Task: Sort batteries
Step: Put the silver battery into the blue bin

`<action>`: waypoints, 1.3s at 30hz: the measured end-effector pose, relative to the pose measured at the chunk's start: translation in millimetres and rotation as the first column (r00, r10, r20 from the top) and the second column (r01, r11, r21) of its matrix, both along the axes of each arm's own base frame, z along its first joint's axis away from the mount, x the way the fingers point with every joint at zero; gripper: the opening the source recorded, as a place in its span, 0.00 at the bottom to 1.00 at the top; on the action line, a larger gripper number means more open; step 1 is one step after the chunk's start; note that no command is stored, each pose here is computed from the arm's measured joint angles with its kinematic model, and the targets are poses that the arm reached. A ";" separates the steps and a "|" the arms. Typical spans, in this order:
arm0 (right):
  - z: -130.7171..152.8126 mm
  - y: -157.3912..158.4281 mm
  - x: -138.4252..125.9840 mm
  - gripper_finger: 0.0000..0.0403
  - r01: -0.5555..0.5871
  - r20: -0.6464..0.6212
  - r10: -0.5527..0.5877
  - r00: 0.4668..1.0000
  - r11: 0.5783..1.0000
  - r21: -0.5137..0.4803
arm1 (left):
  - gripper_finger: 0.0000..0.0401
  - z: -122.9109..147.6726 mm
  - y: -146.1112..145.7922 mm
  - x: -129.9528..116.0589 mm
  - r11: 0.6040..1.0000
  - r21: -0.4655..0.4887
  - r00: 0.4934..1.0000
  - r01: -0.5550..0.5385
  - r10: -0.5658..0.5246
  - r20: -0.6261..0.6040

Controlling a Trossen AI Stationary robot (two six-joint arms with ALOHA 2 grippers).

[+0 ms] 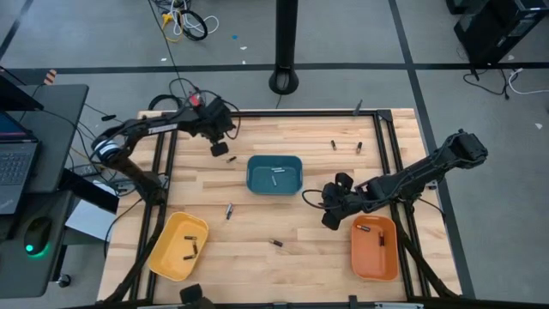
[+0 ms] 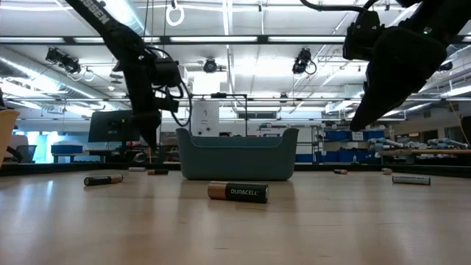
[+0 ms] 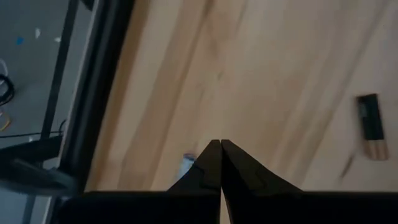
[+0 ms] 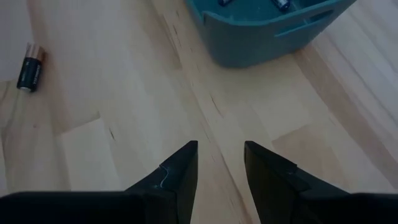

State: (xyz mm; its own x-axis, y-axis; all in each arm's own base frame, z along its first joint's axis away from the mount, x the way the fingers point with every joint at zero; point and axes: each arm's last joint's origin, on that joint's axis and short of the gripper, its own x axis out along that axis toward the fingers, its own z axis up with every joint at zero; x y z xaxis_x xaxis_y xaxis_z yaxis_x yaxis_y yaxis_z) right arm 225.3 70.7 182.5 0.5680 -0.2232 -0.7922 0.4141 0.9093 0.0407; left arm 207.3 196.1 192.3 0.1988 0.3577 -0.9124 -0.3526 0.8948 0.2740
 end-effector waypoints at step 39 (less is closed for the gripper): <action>0.0 -0.1 0.1 0.35 0.003 0.002 -0.003 1.000 1.000 0.002 | 0.36 -53.6 9.8 -3.2 0.987 -0.139 0.949 0.085 -0.123 -0.289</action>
